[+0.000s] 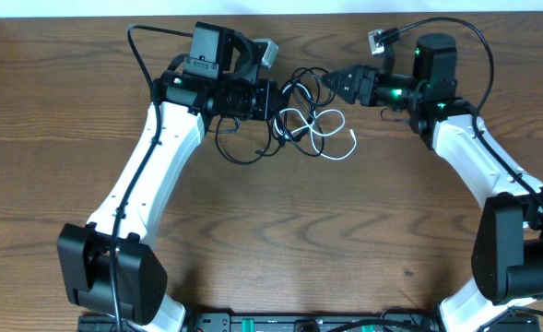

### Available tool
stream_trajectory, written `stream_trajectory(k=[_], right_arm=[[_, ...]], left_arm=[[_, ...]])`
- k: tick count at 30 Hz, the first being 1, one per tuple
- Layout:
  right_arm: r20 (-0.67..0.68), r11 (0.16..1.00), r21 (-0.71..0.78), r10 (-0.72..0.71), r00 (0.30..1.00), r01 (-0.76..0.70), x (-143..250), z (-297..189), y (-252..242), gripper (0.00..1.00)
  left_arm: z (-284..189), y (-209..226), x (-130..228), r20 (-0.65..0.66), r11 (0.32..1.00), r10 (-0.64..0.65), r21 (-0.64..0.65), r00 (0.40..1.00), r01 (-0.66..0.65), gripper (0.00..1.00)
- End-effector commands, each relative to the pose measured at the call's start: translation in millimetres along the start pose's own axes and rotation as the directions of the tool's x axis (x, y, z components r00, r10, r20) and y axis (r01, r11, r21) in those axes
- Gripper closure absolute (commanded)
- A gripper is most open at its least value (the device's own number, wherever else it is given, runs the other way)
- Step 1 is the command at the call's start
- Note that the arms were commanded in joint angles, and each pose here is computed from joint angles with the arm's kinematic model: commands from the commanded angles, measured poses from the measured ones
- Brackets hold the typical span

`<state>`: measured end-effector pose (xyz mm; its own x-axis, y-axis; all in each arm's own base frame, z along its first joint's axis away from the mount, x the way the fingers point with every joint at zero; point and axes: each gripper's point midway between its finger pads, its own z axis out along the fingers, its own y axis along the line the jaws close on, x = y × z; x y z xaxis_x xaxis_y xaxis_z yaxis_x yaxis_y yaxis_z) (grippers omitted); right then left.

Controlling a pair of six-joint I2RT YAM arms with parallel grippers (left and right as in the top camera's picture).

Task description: Untangle cables

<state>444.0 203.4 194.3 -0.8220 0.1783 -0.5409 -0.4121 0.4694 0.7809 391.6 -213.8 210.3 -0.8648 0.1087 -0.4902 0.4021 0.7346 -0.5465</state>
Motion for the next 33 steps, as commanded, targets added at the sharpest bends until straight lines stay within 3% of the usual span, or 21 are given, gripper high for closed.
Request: stream_trajectory(k=[1,11,18,24,33], right_arm=[[0.011,0.975,0.132,-0.183,0.983,0.18,-4,0,-9,0.26],[-0.015,0.906,0.328,-0.278,0.96,0.268,-4,2,-37,0.22],[-0.018,0.785,0.564,-0.299,0.954,0.257,-9,-8,-68,0.26],[0.132,0.611,0.791,-0.222,0.966,0.033,-33,-64,-119,0.29],[0.289,0.452,0.858,-0.034,0.957,-0.243,-26,-165,-186,0.33]], left_arm=[[-4,-11,-2,0.002,0.998,0.039,0.048,0.999,-0.039,0.93],[-9,-36,3,-0.023,0.977,0.032,0.212,0.999,-0.026,0.92],[-12,-45,15,-0.079,0.964,0.001,0.265,0.997,0.02,0.92],[-16,-42,44,-0.177,0.966,0.012,0.254,0.984,0.034,0.93],[-33,-15,52,-0.197,0.973,-0.006,0.224,0.98,0.051,0.93]])
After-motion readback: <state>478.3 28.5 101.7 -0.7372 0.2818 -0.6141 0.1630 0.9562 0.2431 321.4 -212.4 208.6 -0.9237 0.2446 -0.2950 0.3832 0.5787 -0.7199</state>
